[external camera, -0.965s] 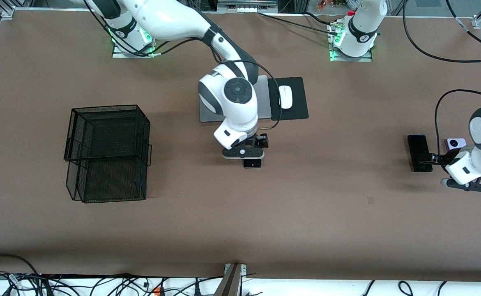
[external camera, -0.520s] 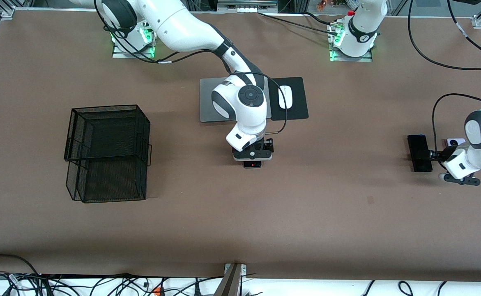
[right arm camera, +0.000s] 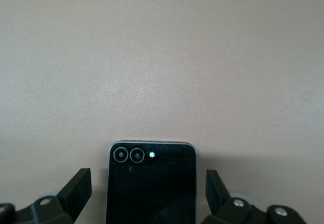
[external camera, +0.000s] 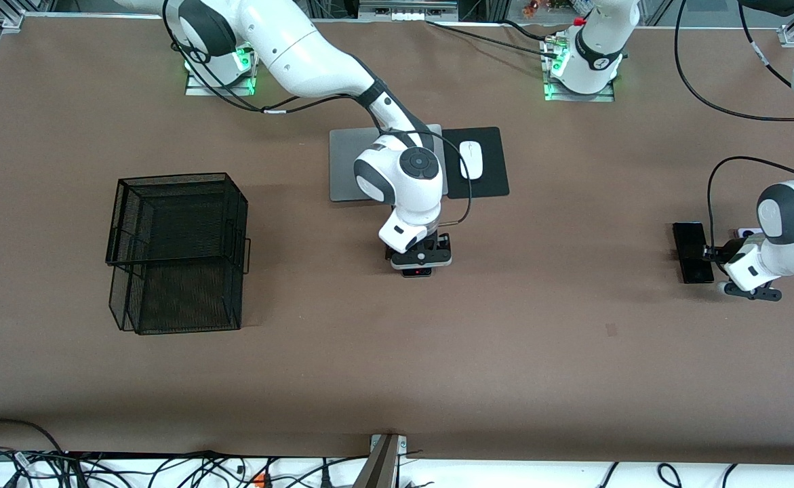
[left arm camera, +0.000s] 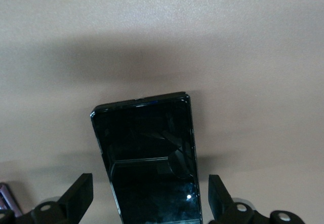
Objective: Place phones with both arms
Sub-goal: 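Carry the flip phone to the basket while the left gripper lifts the tall phone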
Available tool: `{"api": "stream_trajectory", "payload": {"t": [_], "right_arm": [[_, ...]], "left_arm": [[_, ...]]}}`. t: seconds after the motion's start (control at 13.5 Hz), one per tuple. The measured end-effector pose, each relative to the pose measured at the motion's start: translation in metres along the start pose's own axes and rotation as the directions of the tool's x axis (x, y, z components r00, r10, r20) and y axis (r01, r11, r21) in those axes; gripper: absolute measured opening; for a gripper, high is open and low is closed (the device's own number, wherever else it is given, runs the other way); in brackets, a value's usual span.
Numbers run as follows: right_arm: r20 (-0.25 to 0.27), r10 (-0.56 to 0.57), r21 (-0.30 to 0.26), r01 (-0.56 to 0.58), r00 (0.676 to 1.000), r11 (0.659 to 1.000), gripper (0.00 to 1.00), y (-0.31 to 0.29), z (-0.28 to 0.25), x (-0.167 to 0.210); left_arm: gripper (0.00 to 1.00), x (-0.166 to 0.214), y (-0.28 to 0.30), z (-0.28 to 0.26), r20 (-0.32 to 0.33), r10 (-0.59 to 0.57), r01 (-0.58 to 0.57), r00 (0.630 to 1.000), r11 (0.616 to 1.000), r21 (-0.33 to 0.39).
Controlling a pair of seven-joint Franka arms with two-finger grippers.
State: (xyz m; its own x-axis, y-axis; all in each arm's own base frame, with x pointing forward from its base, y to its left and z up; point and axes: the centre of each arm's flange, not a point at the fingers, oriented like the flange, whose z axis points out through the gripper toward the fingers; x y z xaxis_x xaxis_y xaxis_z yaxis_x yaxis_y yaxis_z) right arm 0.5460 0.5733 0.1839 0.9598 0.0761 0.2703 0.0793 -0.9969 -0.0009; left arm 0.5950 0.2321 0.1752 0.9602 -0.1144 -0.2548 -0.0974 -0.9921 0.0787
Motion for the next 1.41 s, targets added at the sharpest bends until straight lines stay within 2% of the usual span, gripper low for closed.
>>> {"api": "stream_trajectory", "payload": {"t": [0.3, 0.37, 0.45, 0.52, 0.89, 0.97, 1.04, 1.26, 1.41], "right_arm": [[0.000, -0.002, -0.004, 0.002, 1.000, 1.000, 1.00, 0.002, 0.008, -0.002], [-0.001, -0.001, -0.007, 0.001, 1.000, 1.000, 1.00, 0.003, 0.009, -0.001], [-0.001, 0.003, -0.009, -0.003, 1.000, 1.000, 1.00, 0.004, 0.010, -0.001], [0.000, 0.009, -0.010, -0.009, 1.000, 1.000, 1.00, 0.004, 0.011, -0.002], [0.006, 0.053, -0.018, -0.053, 0.999, 0.998, 0.99, 0.005, 0.019, -0.005], [0.005, 0.053, -0.017, -0.053, 0.999, 0.998, 0.94, 0.005, 0.019, -0.005], [0.001, 0.053, -0.013, -0.053, 0.999, 0.999, 0.82, 0.003, 0.016, -0.004], [0.002, 0.053, -0.015, -0.053, 0.999, 0.998, 0.80, 0.003, 0.015, -0.003], [0.019, 0.055, -0.039, -0.054, 0.998, 0.998, 0.80, 0.004, 0.014, -0.003]], "left_arm": [[0.99, 0.000, -0.002, 0.015, 0.013, -0.003, 0.003, 1.000, 1.000, -0.013], [0.94, -0.001, -0.003, 0.016, 0.013, -0.004, 0.004, 1.000, 1.000, -0.013], [0.82, -0.001, -0.004, 0.013, 0.010, -0.006, 0.006, 1.000, 1.000, -0.010], [0.81, -0.001, -0.004, 0.013, 0.009, -0.006, 0.007, 1.000, 1.000, -0.010], [0.81, -0.001, -0.003, 0.012, 0.009, -0.012, 0.012, 1.000, 1.000, -0.010], [0.81, 0.001, -0.001, 0.012, 0.009, -0.011, 0.012, 1.000, 1.000, -0.012], [0.81, 0.003, 0.003, 0.011, 0.007, -0.008, 0.008, 1.000, 1.000, -0.014], [0.81, 0.010, 0.017, -0.010, 0.003, 0.007, -0.007, 1.000, 1.000, -0.005], [0.81, 0.013, 0.036, -0.040, 0.032, 0.009, -0.009, 0.999, 1.000, 0.009]]}}
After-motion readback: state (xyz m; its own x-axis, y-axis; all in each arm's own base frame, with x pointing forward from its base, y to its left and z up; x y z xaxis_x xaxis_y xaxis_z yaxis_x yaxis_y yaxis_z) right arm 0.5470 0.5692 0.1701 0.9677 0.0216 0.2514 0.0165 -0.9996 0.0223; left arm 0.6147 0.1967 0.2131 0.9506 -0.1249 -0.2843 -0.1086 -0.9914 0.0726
